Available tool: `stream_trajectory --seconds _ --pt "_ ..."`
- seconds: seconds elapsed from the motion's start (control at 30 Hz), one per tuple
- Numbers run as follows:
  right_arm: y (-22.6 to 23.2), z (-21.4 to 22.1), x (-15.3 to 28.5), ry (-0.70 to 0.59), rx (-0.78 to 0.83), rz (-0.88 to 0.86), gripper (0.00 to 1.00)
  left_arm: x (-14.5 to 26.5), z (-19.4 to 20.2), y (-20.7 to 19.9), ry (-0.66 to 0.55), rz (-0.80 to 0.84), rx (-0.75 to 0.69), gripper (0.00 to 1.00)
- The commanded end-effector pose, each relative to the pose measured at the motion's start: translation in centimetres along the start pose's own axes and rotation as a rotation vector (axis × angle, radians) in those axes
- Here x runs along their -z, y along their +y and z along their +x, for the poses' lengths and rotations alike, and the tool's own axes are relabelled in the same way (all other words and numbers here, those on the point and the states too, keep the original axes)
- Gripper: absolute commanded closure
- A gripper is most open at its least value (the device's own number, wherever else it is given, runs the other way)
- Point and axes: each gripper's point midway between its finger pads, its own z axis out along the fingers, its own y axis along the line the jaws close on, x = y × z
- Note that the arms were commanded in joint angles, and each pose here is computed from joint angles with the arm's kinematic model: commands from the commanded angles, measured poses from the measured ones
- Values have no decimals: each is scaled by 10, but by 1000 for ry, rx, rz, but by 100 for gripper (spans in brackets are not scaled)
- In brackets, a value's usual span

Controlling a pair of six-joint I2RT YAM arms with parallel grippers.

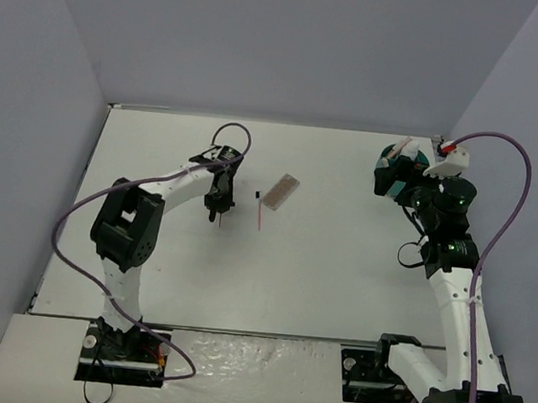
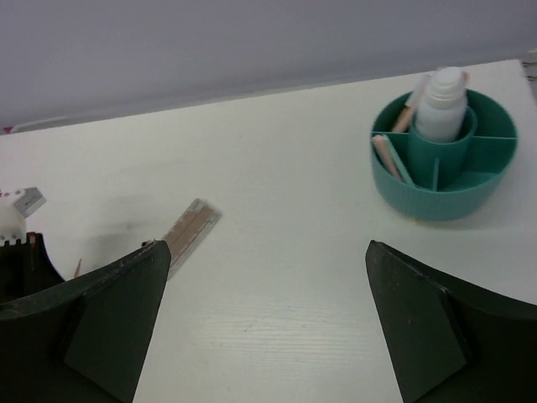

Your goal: Organize the makeup

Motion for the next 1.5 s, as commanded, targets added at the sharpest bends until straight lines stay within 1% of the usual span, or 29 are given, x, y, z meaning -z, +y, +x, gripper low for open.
stream_trajectory --seconds 0.0,0.1,0.13,0.17,0.3,0.33,0.5,0.63,0.73,1.0,1.2,1.47 --pt "70 -23 3 -24 11 -337 1 108 -65 -69 -436 313 -134 100" --pt "91 -20 6 -4 -30 -438 2 144 -58 -91 -550 406 -239 100" --pt "98 -19 7 -1 -40 -468 3 160 -58 -105 -603 461 -270 100" --pt "104 -19 8 -2 -62 -495 4 175 -60 -110 -659 495 -290 100" --pt "138 -15 15 -4 -108 -616 9 220 -52 -138 -767 673 -353 100" --pt "150 -12 16 -2 -109 -649 11 228 -50 -143 -782 701 -363 100" --pt "189 0 18 9 -109 -724 30 265 -47 -160 -847 794 -394 100" --pt "207 9 16 15 -119 -744 39 286 -45 -168 -881 841 -400 100" --pt "215 16 14 11 -138 -740 45 294 -44 -169 -891 859 -397 100" --pt "214 30 0 3 -161 -677 56 306 -39 -168 -912 886 -393 100" --pt "213 35 -3 1 -165 -661 61 307 -37 -170 -910 900 -397 100" --pt "216 36 -3 0 -167 -675 66 305 -37 -174 -900 907 -405 100"
